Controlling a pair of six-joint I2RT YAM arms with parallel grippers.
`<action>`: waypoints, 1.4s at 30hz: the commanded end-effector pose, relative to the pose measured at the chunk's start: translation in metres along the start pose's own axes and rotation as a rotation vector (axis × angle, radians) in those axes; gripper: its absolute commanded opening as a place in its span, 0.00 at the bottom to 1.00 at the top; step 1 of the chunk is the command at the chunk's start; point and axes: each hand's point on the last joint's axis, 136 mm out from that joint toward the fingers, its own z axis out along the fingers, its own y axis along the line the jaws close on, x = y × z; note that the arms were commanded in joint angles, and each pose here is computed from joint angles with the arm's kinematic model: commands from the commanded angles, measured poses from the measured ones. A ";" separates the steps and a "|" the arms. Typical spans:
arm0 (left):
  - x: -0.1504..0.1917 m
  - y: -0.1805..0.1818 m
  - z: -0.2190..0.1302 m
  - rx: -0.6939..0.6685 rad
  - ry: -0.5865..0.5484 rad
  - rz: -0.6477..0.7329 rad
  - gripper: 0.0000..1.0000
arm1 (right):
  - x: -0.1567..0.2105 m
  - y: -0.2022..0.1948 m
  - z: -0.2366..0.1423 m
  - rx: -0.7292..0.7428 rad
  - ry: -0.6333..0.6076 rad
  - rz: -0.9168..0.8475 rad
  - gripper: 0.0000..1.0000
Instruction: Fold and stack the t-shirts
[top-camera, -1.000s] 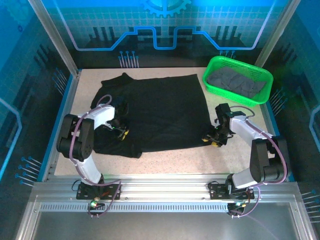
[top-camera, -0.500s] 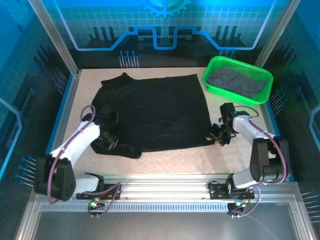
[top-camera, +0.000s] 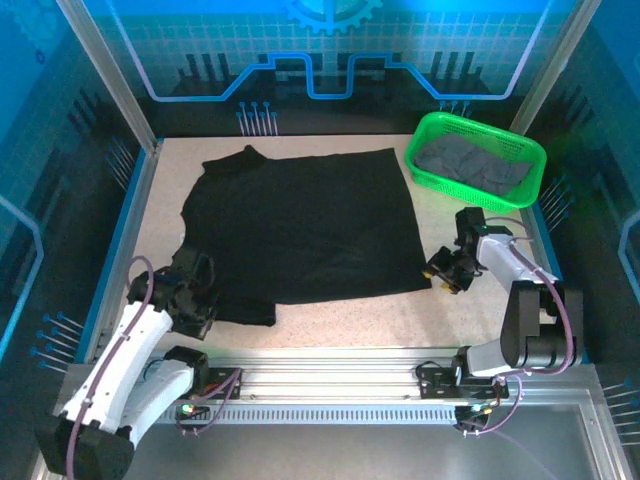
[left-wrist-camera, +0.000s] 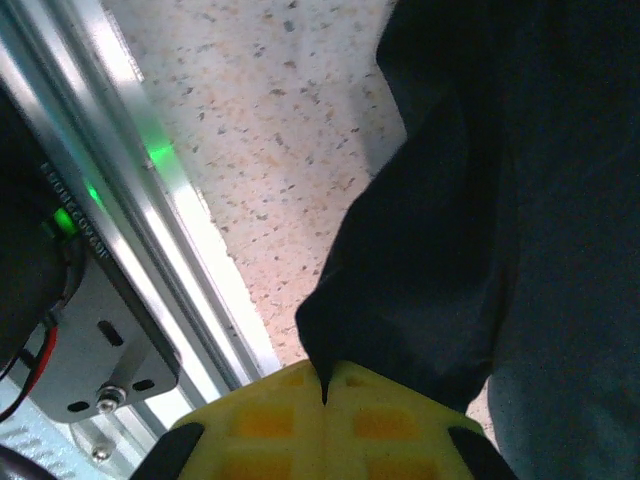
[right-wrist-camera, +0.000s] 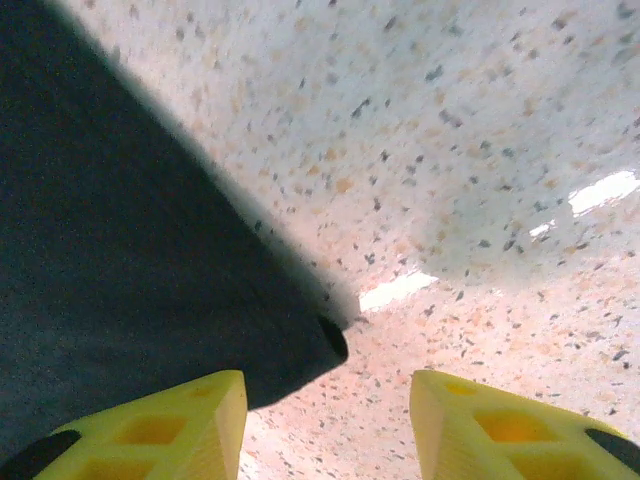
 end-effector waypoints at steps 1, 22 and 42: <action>0.005 0.024 -0.010 -0.058 0.019 -0.061 0.00 | 0.002 0.001 0.008 -0.028 0.041 0.087 0.46; 0.008 0.018 -0.016 0.018 0.038 -0.100 0.00 | 0.012 0.007 0.043 -0.021 0.102 0.151 0.14; -0.023 -0.174 -0.069 0.493 -0.076 0.110 0.00 | -0.023 0.071 -0.022 -0.075 -0.027 0.024 0.00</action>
